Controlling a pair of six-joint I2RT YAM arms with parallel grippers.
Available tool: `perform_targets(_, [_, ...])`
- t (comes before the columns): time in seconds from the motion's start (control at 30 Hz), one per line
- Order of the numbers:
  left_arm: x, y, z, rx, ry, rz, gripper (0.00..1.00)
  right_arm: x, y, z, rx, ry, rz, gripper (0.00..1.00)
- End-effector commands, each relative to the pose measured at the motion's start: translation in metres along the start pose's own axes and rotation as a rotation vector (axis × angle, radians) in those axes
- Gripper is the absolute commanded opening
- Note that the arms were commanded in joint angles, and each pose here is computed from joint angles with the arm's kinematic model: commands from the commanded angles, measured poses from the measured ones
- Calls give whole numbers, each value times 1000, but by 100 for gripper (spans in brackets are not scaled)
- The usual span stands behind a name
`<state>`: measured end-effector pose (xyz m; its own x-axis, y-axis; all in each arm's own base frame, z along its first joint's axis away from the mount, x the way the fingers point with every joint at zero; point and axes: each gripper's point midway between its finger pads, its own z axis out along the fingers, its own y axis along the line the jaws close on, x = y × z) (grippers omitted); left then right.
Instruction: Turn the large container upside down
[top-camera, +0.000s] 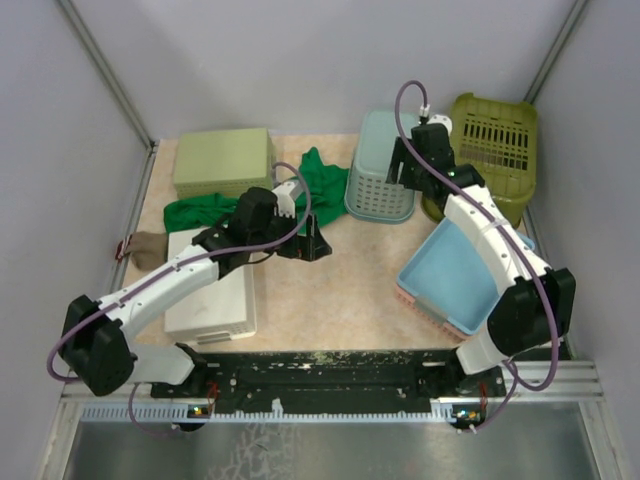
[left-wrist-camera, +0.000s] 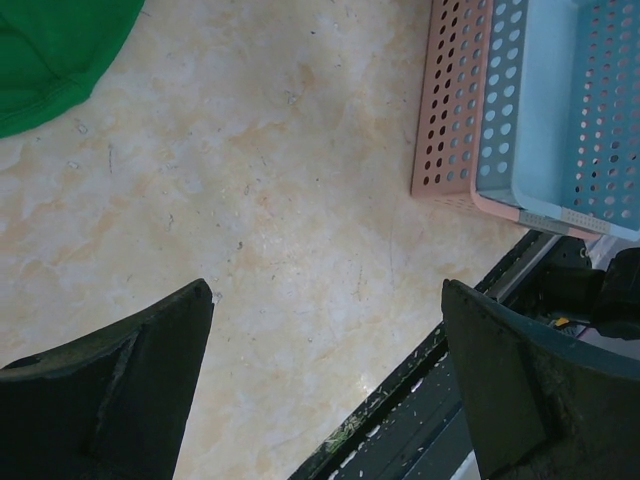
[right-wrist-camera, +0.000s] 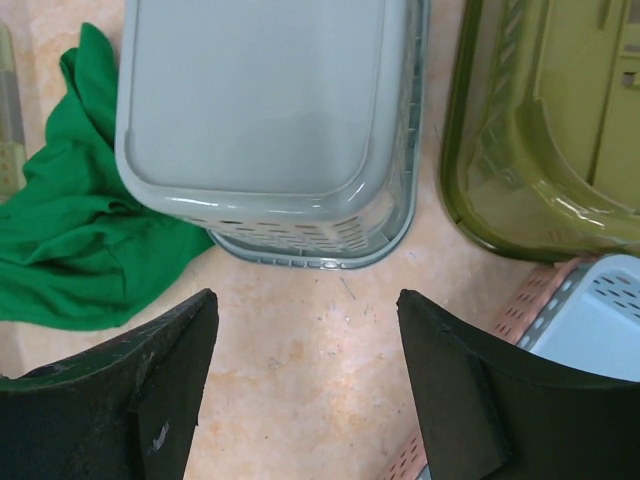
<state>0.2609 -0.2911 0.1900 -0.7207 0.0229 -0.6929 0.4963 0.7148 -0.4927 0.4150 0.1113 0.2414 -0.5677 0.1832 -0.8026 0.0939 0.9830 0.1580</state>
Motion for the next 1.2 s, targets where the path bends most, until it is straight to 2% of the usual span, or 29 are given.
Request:
perform_targets(0.0, [8,14,9,-47,11,12,100,-4,8,-26,-98,-33,12,72])
perform_targets(0.17, [15,18,20,-51,61,13,100,31,-21,-65,-67,-24,35,71])
perform_targets(0.3, [20,21,35,-51,92,7,100,53,-67,-102,92,-51,92,72])
perform_targets(0.4, [25,18,47,-24,119,60,100,76,-101,-119,226,-50,128,73])
perform_targets(0.5, [30,33,56,-91,148,91,100,96,-124,-126,325,-35,155,74])
perform_targets(0.6, [29,40,61,-119,143,106,100,104,-121,-117,305,-9,199,75])
perform_targets(0.73, [31,42,65,-123,151,103,100,96,-93,-91,155,25,295,75])
perform_targets(0.8, [31,52,68,-182,162,86,100,89,-80,-76,98,24,336,75])
perform_targets(0.97, [24,58,72,-265,194,33,100,95,-74,-44,114,95,337,74])
perform_targets(1.1, [21,52,70,-228,169,36,100,110,-86,-29,196,139,317,67])
perform_targets(1.17, [23,53,68,-232,171,36,100,115,-90,-25,213,141,316,57])
